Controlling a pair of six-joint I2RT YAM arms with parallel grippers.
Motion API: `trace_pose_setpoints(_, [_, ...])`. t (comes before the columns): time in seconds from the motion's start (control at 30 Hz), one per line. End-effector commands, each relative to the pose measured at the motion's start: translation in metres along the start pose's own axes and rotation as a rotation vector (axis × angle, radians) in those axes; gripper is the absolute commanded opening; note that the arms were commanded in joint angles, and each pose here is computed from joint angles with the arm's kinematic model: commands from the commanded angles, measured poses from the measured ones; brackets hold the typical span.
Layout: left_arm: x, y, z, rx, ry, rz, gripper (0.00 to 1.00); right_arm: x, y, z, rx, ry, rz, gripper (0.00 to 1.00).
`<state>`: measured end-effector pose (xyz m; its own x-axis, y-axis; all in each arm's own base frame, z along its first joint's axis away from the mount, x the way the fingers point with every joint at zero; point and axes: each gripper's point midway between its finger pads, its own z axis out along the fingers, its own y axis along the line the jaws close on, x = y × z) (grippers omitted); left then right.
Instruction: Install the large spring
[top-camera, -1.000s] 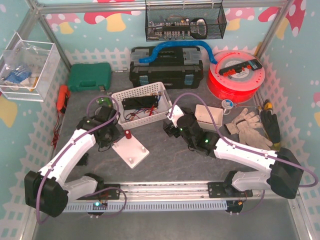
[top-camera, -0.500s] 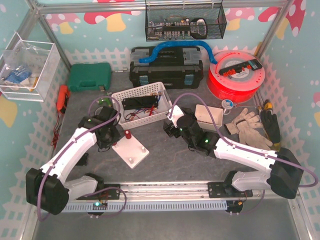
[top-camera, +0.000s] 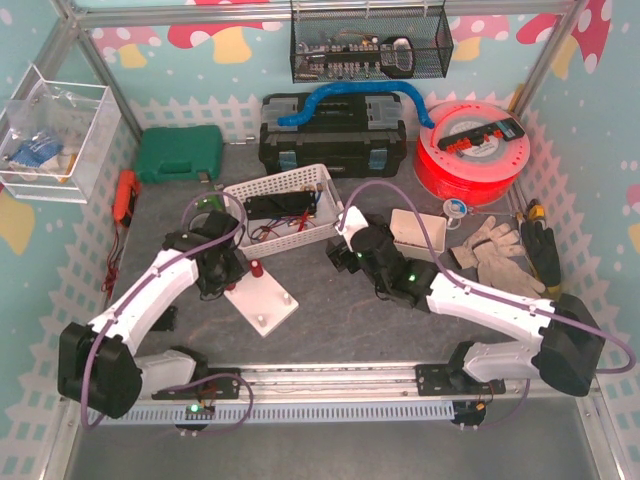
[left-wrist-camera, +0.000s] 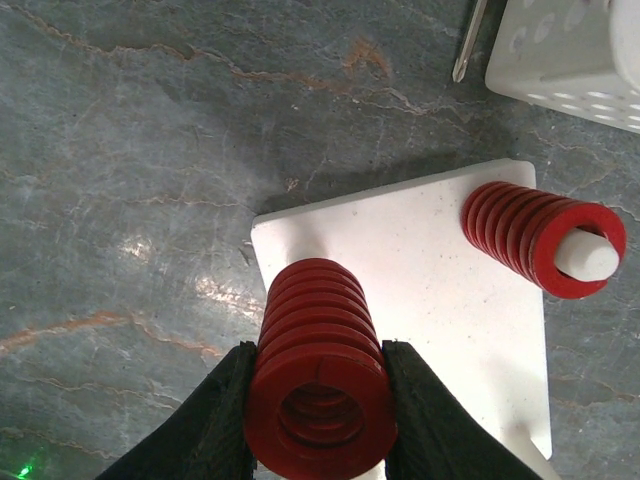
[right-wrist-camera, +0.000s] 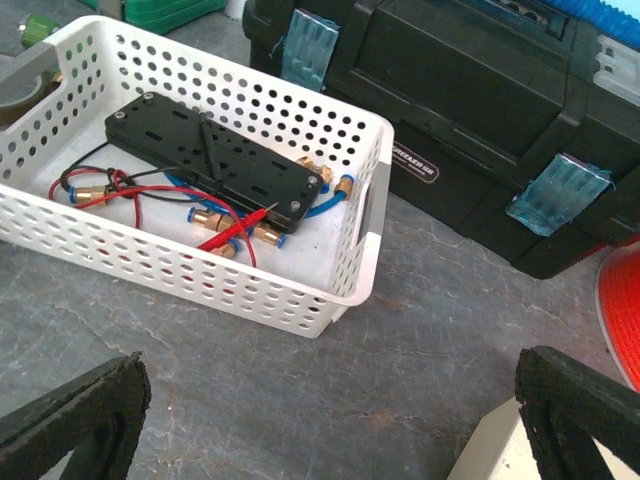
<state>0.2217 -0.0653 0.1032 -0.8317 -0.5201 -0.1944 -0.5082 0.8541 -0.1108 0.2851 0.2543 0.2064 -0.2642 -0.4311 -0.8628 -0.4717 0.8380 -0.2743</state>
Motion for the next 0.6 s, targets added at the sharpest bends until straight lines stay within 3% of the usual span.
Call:
trace_pose_setpoints(0.0, [-0.003,0.000,0.006,-0.003,-0.008,-0.031,0.28,-0.005,-0.012,0.003,0.060,0.042,0.086,0.99])
trace_pose_setpoints(0.57, [-0.002,-0.001,0.025,-0.008,0.018,-0.046,0.35,0.004,-0.062,-0.001,0.158,0.070,0.235,0.99])
